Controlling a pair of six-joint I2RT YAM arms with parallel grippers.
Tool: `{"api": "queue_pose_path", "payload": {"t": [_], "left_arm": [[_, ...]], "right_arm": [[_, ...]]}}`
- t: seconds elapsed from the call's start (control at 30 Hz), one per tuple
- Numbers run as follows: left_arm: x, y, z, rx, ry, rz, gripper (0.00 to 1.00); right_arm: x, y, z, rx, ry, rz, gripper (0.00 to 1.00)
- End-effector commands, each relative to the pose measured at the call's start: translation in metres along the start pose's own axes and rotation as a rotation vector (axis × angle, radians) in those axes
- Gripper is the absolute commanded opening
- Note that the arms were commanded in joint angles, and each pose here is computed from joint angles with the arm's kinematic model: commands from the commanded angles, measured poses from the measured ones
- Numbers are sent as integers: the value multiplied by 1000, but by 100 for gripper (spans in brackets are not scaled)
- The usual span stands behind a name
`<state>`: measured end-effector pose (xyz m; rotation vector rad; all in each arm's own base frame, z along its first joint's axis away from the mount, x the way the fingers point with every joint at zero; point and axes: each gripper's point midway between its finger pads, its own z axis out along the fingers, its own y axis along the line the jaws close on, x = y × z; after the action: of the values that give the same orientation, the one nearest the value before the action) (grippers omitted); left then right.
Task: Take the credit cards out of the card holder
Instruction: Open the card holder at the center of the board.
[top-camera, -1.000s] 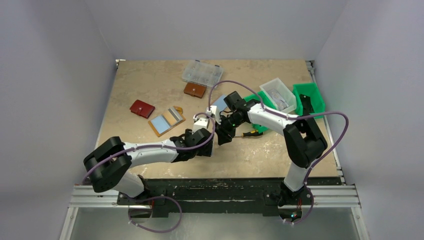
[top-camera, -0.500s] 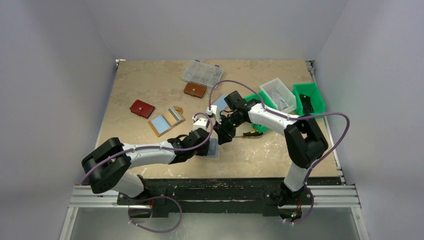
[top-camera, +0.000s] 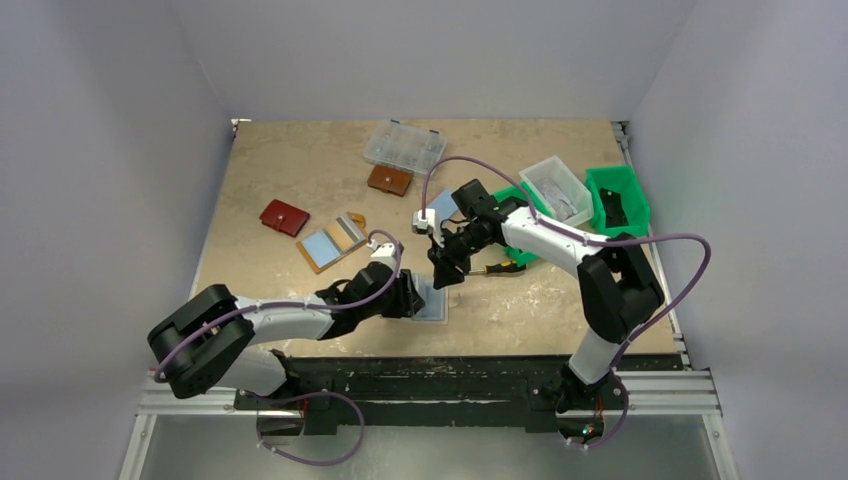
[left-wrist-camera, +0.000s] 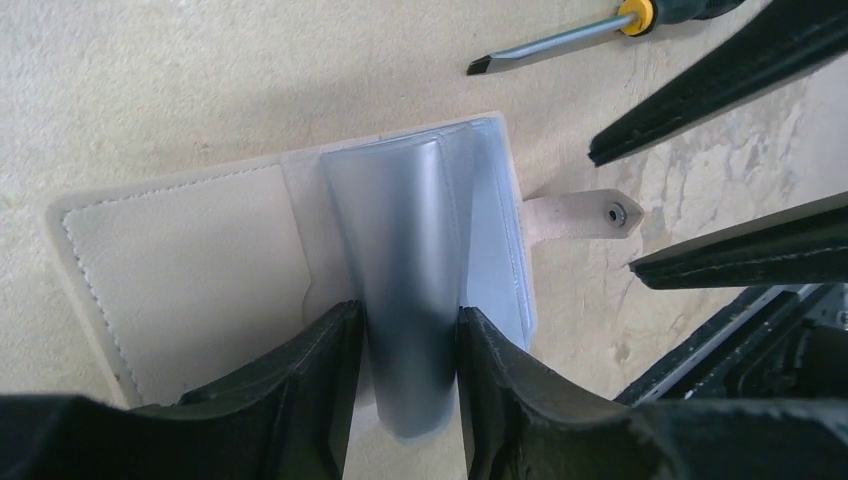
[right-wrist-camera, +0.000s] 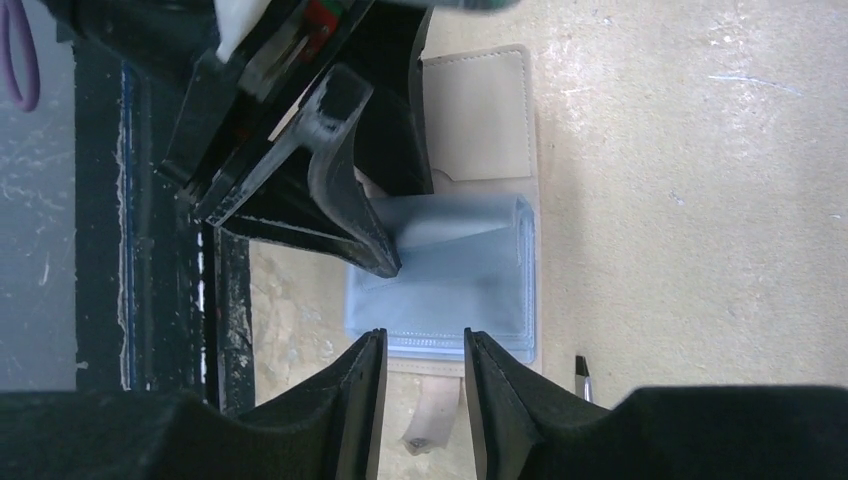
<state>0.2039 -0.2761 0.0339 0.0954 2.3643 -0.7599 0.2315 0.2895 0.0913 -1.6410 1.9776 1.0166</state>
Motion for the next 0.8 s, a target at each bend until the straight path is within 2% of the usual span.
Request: {"api": "queue_pose_path", "payload": {"t": [0.0,0.17,0.4,0.77], "left_arm": [[-14,-11,-7,96,-54,-118,43],[-18,3,-16,59,-91,-166,43],[-20,23,-26,-33,-111,-152,43],[-14,79,-46,-332,-96,-74,43]], "right_arm": [[-4,3,7,-41,-33,30,39],[5,-5,18,-34,-12,94,33],[13,-12,29,-16,14,137,30],[17,-13,33,-19,32,147,31]]}}
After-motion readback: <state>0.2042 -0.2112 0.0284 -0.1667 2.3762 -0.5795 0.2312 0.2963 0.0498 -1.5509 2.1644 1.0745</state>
